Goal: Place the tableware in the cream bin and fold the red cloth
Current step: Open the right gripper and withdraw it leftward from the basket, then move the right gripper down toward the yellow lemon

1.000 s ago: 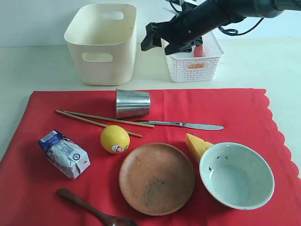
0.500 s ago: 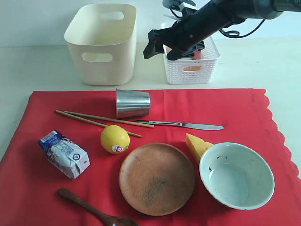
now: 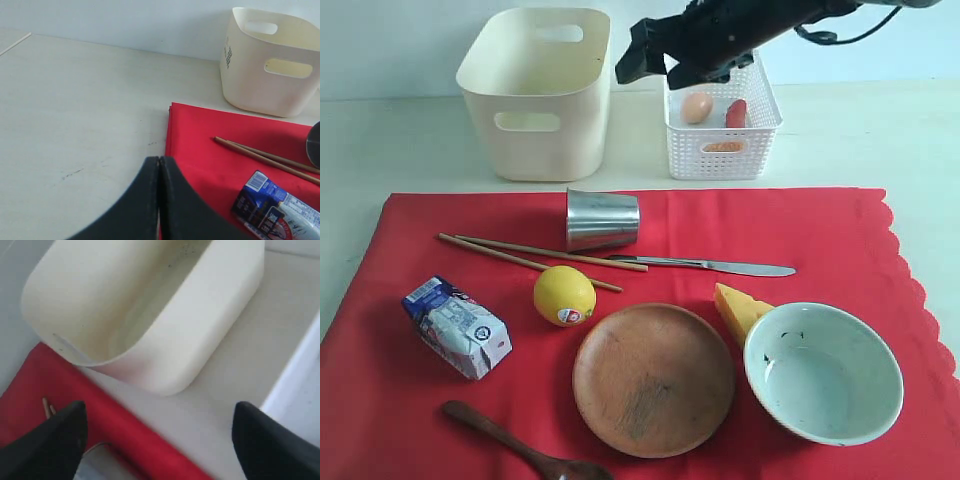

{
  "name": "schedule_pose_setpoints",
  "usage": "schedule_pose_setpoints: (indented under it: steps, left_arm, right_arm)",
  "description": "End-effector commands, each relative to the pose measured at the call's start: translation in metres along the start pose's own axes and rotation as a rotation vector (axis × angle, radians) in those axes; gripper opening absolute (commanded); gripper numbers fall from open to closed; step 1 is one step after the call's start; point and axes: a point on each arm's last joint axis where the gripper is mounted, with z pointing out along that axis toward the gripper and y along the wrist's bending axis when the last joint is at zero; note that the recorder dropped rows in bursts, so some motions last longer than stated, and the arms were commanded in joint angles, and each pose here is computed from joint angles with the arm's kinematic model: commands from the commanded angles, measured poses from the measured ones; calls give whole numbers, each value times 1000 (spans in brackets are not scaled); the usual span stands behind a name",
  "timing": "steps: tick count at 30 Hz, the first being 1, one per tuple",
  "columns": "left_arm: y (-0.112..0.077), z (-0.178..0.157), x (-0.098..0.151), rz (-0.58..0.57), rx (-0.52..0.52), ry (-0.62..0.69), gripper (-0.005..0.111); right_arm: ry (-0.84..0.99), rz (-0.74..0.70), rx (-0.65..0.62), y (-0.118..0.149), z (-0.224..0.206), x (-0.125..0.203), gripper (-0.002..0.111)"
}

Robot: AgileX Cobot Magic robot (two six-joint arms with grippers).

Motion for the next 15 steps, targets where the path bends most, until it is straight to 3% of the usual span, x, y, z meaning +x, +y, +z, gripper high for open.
schedule_pose_setpoints:
  steps: [1,8,15]
  left_arm:
    - [0,0,0,2,-1,-10,0]
    - [0,0,0,2,-1,-10,0]
    - [0,0,0,2,-1,-10,0]
  right_arm:
    - [25,-178,-13,20,-27,-8,76]
    - [104,-251,-39,32,-45,-5,76]
    - [280,-333,-70,58,-33,13,76]
